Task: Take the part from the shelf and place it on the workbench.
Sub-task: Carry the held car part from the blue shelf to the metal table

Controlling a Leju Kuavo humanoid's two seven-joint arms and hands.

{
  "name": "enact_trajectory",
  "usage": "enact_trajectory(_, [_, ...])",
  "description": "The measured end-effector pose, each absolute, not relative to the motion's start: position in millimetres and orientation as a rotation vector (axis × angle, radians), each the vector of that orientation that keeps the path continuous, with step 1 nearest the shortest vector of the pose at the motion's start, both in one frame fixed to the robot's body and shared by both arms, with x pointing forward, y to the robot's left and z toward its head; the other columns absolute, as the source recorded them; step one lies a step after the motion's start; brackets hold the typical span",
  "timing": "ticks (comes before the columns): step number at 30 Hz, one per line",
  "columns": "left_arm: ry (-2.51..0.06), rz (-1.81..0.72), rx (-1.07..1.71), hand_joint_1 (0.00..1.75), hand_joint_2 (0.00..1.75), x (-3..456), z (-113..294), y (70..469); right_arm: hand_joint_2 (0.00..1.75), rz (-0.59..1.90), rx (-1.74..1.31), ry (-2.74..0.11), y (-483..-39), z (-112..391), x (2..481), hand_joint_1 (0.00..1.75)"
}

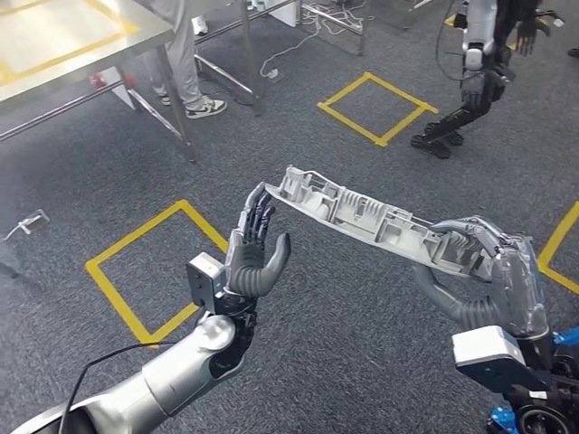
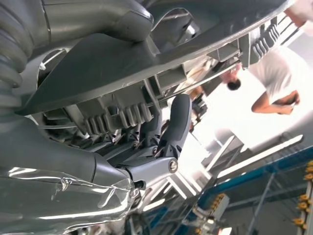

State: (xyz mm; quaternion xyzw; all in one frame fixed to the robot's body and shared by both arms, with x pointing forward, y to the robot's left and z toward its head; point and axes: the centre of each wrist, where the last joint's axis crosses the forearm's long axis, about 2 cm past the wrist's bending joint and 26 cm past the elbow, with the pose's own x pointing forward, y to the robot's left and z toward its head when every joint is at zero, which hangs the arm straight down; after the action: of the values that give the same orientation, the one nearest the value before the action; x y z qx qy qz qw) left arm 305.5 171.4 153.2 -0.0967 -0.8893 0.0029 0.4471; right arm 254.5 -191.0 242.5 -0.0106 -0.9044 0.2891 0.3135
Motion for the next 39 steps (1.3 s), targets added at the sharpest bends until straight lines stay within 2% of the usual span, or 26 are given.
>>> enact_trajectory(20, [-2.153,-0.004,-0.190,0.00,1.75,280,131,176,1.75,0.797,0.030,-2.355,-179,243,259,1.75])
enact_trajectory(39, [-2.166,-0.003,-0.195,0.00,1.75,272,135,177,1.75,0.805,0.068,-2.350,-174,238,260,1.75])
